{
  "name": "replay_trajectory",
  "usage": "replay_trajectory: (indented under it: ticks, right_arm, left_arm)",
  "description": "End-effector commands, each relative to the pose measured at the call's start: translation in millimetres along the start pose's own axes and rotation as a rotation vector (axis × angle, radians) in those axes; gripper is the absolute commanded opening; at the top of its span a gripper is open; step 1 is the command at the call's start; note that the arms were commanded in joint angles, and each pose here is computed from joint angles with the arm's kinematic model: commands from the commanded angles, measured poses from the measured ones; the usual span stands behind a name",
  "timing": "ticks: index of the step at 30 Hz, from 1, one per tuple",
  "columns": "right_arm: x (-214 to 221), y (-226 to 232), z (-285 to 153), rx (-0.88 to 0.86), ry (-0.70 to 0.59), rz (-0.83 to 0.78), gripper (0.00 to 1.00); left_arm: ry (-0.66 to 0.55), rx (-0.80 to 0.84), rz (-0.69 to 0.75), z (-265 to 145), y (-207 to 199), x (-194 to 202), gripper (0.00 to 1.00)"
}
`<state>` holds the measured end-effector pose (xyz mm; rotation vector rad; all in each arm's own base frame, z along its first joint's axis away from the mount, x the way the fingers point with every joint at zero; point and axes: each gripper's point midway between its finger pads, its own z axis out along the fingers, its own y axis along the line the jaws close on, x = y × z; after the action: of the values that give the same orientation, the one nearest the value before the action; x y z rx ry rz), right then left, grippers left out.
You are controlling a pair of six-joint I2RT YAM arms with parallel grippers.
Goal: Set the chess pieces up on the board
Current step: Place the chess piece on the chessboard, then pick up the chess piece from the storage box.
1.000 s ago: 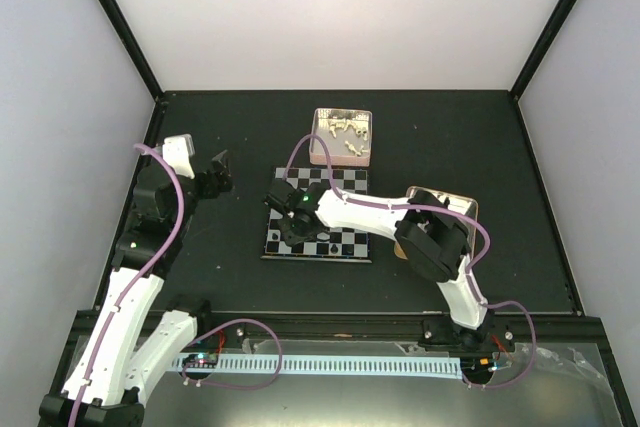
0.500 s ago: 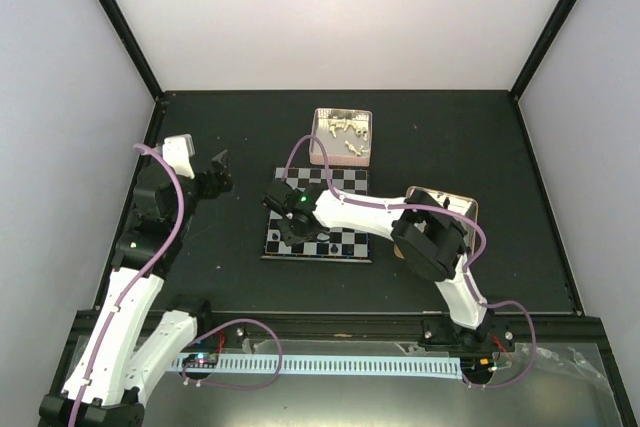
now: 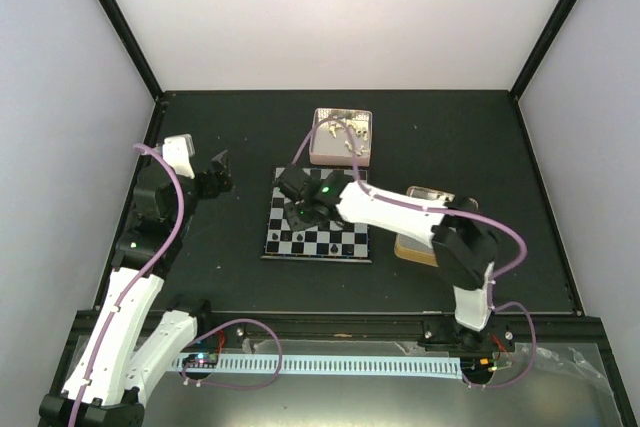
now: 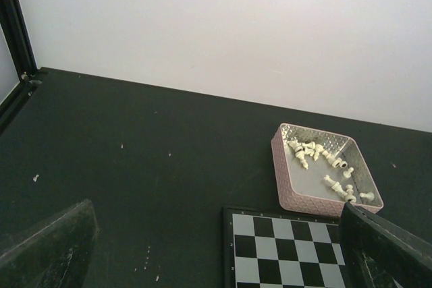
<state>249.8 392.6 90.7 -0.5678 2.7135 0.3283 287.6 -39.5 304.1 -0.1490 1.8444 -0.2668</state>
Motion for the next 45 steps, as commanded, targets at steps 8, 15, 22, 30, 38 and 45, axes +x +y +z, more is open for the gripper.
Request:
replay_trajectory:
  ticks: [8,15,22,30,38,45]
  right_arm:
    - [-8,-142,-83,0.165,-0.22,0.287,0.25]
    - [39,-251,-109,0.316,-0.279,0.501,0.3]
    - [82,-303,-80,0.326,-0.146,0.575,0.3]
    - [102,-312,-42,0.29,-0.015,0.584,0.3]
    - [110,-323,-32,0.347,0.021,0.574,0.25]
    - [109,-329,-30,0.376,0.027,0.571,0.1]
  left_arm:
    - [-0.034,0.006,0.005,-2,0,-7,0.99]
    - [-0.032,0.009,0.004,-1,-1,-7,0.99]
    - [-0.027,0.014,0.002,0,-2,-6,0.99]
    - [-0.029,0.012,0.004,0,-1,-6,0.99]
    - [-0.027,0.015,0.003,1,-2,-6,0.99]
    - [-0.028,0.011,0.004,0,-1,-6,0.99]
